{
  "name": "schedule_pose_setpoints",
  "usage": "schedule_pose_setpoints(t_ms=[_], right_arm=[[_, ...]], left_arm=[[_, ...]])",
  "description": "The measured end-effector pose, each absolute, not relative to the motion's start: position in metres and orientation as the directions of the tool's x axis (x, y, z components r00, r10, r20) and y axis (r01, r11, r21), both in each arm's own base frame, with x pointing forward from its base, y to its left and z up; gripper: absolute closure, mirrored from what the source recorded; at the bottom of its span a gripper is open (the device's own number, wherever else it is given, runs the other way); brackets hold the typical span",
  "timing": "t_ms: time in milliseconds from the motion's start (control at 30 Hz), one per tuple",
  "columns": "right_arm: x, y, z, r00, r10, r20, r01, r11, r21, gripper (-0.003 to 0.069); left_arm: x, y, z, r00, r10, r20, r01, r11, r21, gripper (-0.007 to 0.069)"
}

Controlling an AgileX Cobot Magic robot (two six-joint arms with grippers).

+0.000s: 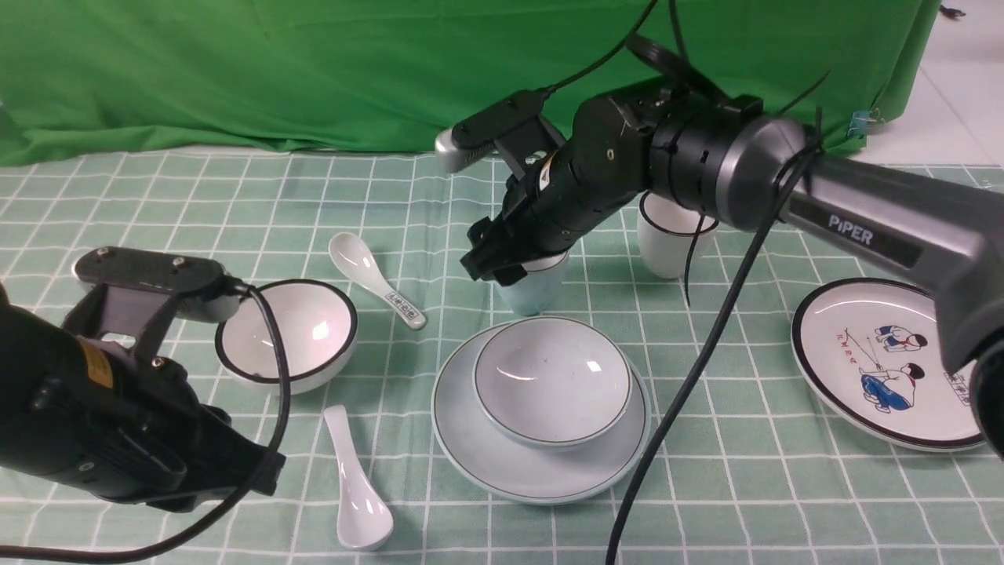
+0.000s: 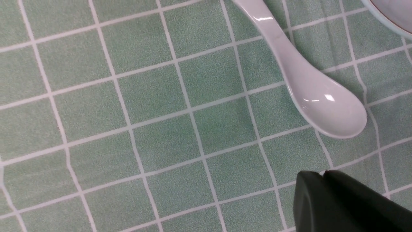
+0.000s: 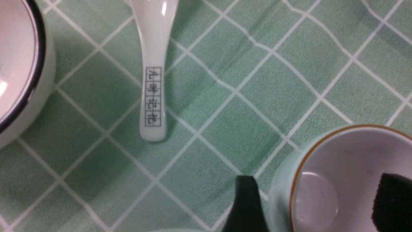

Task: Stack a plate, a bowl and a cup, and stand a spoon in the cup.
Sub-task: Use the right arm to grab a blue teacup, then use the right arm to put the blue teacup into the blue rice bowl in the middle

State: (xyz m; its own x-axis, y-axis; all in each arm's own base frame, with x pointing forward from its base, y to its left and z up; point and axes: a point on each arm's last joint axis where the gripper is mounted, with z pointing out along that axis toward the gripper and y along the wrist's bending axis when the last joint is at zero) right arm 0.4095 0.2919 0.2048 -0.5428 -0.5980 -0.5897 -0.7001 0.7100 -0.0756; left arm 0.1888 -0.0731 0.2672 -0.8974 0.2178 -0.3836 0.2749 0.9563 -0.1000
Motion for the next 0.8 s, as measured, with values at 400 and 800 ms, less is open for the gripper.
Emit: schedule_pose_setpoints(t_ms=[400, 800], right_arm=[[0.404, 0.286, 0.224, -0.532, -0.619, -0.578, -0.707, 0.7, -0.099, 0.0562], [0.327, 0.262, 0.323, -0.545, -0.685, -0.484, -0.756, 0.651, -0.071, 0.0562]], left_arm=[[0.188, -0.073, 0.267, -0.9, 0.218, -0.378, 0.273, 0.957, -0.096, 0.0617], [0.191, -0.074, 0.268, -0.894, 0.191, -0.406, 0.255, 0.961, -0.11, 0.0617]])
